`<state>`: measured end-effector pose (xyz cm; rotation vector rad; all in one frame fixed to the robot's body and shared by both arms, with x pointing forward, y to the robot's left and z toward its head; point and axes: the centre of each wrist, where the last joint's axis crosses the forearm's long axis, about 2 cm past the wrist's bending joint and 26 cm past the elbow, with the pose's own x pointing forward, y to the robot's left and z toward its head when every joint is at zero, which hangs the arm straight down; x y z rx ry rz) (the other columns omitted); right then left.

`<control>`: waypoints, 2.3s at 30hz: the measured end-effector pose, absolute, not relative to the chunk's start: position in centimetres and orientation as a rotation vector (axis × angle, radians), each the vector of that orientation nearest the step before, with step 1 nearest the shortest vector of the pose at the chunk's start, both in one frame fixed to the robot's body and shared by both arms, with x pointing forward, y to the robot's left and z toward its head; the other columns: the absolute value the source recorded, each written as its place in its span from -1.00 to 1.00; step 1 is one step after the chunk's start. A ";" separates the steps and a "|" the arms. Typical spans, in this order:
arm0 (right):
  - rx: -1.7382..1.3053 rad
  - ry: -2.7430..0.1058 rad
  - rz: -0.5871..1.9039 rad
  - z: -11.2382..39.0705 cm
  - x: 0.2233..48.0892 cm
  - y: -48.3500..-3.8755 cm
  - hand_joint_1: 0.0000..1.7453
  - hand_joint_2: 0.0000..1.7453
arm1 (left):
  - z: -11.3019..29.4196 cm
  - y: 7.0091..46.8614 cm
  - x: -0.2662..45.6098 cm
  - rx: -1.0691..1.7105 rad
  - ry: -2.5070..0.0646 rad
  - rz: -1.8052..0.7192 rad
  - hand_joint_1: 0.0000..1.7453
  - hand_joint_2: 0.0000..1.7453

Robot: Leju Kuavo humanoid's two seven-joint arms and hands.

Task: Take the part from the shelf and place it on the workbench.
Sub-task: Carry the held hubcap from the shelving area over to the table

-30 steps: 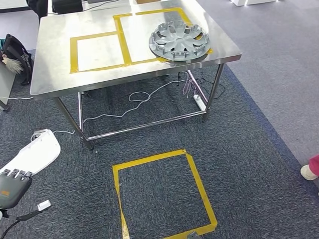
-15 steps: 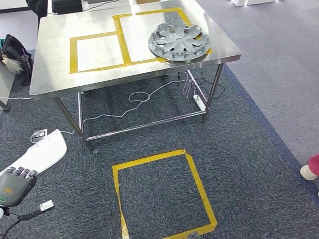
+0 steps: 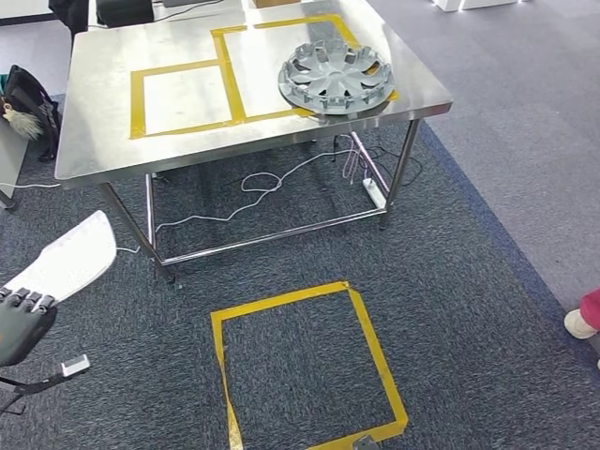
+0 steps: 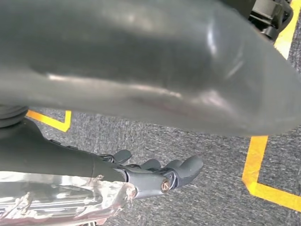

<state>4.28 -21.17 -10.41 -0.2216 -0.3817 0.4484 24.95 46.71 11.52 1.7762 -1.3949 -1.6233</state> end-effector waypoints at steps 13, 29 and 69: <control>-0.222 -0.388 0.434 -10.4 4.2 -21.3 -1.00 -1.00 | 15.3 48.8 25.2 1.920 -1.395 -1.472 1.00 1.00; -0.222 -0.390 0.431 -10.4 4.3 -21.3 -1.00 -1.00 | 15.7 48.5 24.6 1.932 -1.415 -1.455 1.00 1.00; -0.230 -0.389 0.429 -10.4 4.3 -21.3 -1.00 -1.00 | 14.2 47.2 23.9 1.829 -1.392 -1.511 1.00 1.00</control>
